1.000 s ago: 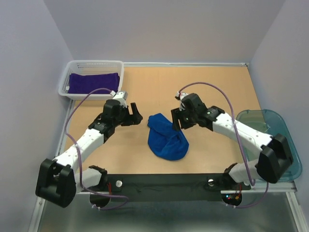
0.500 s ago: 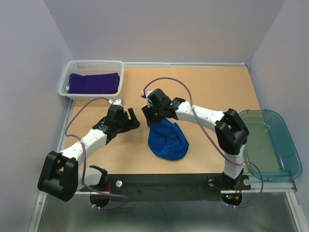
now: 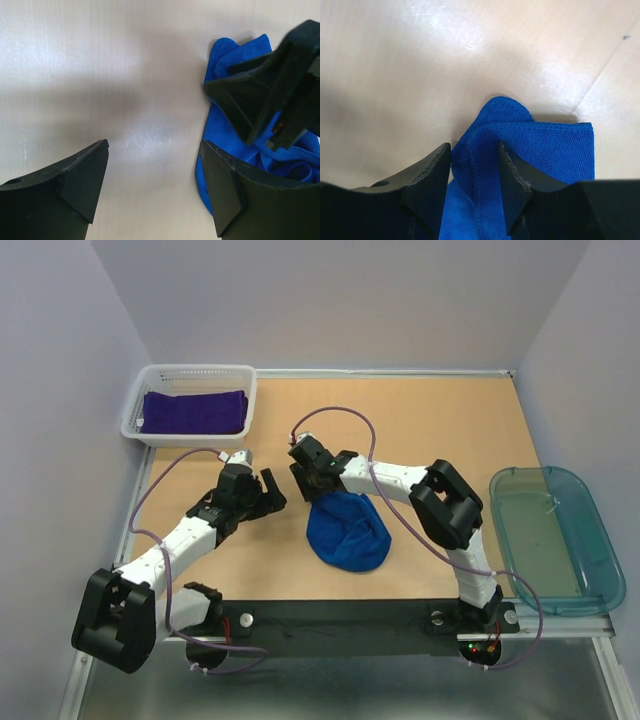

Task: Fold and stack the towels
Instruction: Flatten out the crumpled towel

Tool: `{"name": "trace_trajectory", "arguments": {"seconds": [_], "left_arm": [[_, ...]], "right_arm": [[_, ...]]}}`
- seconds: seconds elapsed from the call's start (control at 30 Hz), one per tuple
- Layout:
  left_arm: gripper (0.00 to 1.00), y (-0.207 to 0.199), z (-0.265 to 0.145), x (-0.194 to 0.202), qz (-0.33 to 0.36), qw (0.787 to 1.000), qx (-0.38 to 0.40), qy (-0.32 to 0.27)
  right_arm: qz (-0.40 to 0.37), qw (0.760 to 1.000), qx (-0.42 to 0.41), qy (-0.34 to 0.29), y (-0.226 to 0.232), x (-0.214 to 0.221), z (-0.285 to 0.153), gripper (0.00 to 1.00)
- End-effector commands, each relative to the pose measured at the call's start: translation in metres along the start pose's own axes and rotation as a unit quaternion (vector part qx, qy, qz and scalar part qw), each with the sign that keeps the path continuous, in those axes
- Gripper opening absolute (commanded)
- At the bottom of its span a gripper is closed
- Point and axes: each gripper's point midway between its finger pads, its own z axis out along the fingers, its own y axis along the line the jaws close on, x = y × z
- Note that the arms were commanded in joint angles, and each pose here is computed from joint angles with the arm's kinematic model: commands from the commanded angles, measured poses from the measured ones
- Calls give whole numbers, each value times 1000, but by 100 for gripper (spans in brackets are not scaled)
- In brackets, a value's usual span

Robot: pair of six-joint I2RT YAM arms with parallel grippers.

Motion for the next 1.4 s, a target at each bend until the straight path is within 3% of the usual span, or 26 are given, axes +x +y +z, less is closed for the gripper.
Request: {"name": "trace_trajectory", "arguments": {"seconds": [0.0,0.1,0.27,0.5,0.6,0.8,1.37], "left_arm": [[84,1,-3,-3,1,1000,2,-15],[84,1,-3,-2,4,1000,1,-14],[84,-1,-3,-2,7,1000,6,-11],[84,-2,0,3,10,1000,11,0],[84,-2,0,5,10,1000,12,3],[84,-3,-1,6,13,1000,15,5],[84,-4,0,10,17,1000,19,12]], "right_arm": [[28,997,34,-61,0,-35,-4,47],[33,996,45,-66,-3,-37,-4,44],[42,995,53,-74,-6,-40,-8,26],[59,993,59,-85,-7,-48,-13,25],[63,992,62,-86,-8,-49,-9,32],[73,990,83,-93,-13,-52,-4,34],[71,990,91,-79,-17,-38,2,29]]}}
